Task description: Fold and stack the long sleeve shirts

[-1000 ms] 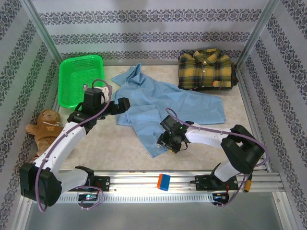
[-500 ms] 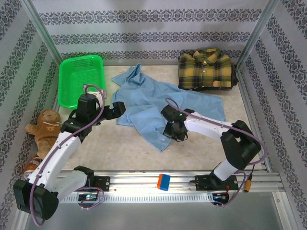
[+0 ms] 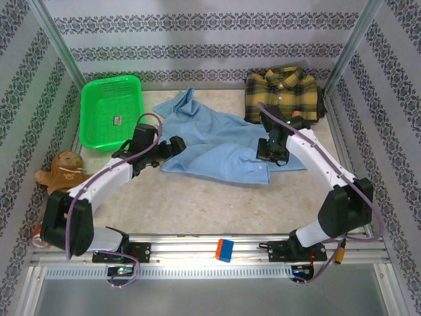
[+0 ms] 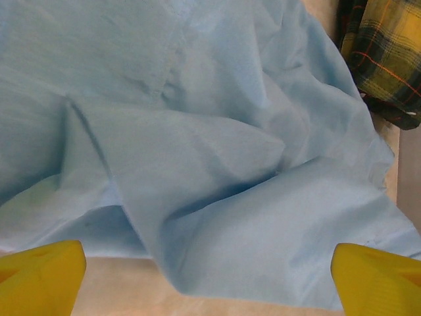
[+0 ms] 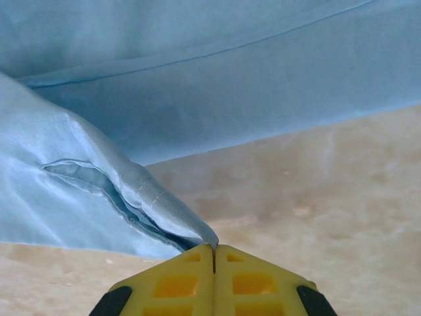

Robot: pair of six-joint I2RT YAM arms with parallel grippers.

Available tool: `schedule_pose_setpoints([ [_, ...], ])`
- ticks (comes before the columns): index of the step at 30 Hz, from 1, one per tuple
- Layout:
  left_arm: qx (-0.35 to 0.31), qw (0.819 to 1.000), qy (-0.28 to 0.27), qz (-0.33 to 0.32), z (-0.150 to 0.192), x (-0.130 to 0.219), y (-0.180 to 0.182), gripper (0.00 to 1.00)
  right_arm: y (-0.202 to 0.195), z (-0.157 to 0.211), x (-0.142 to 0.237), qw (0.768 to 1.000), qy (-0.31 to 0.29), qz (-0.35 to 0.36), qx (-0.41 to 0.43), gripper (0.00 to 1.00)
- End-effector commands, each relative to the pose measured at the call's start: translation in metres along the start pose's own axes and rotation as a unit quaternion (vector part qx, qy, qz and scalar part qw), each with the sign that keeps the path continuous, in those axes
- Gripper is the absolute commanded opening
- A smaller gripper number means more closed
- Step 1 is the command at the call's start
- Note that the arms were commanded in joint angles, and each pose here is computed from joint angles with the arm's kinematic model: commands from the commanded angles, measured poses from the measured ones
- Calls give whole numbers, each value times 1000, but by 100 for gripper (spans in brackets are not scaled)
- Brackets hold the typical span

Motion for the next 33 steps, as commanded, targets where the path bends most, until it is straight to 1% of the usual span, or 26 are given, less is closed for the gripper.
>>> schedule_pose_setpoints([
  [1, 17, 998, -40, 46, -27, -4, -37, 94, -11, -6, -1, 997, 29, 35, 60, 0],
  [5, 22, 998, -46, 35, -34, -21, -36, 88, -13, -24, -1, 995, 30, 60, 75, 0],
  [9, 37, 998, -35, 30, -31, -38, -29, 78, -8, -39, 3, 996, 15, 54, 76, 0],
  [13, 46, 998, -31, 27, -31, -45, -26, 73, 7, -45, 2, 997, 9, 14, 71, 0],
  [16, 45, 998, -31, -5, -31, -35, -18, 74, 18, -48, 3, 998, 5, -19, 64, 0],
  [17, 51, 998, -33, -16, -32, -30, -11, 75, 24, -49, 5, 997, 1, -38, 61, 0],
  [20, 83, 995, -37, -29, -32, -9, 8, 79, 52, -61, 24, 989, -32, -134, 45, 0],
  [23, 99, 993, -47, -33, -31, 13, 17, 84, 84, -84, 55, 969, -74, -237, 20, 0],
  [24, 102, 993, -53, -29, -32, 20, 18, 85, 96, -96, 67, 957, -90, -276, 7, 0],
  [28, 109, 991, -68, -19, -26, 37, 21, 88, 139, -145, 115, 893, -162, -419, -38, 0],
  [33, 115, 990, -68, -33, -9, 46, 35, 88, 177, -197, 164, 840, -216, -495, -54, 0],
])
Point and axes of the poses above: each hand's point on the last joint's axis, 136 mm out from that joint toward the fingers, its own x axis back along the fingers, its own y axis along the line the jaws close on, z = x × y, the point moved 3 cm from there along x, back along the fingers, and after that the axes turned 1 degree about -x, right-handed, at the moved point
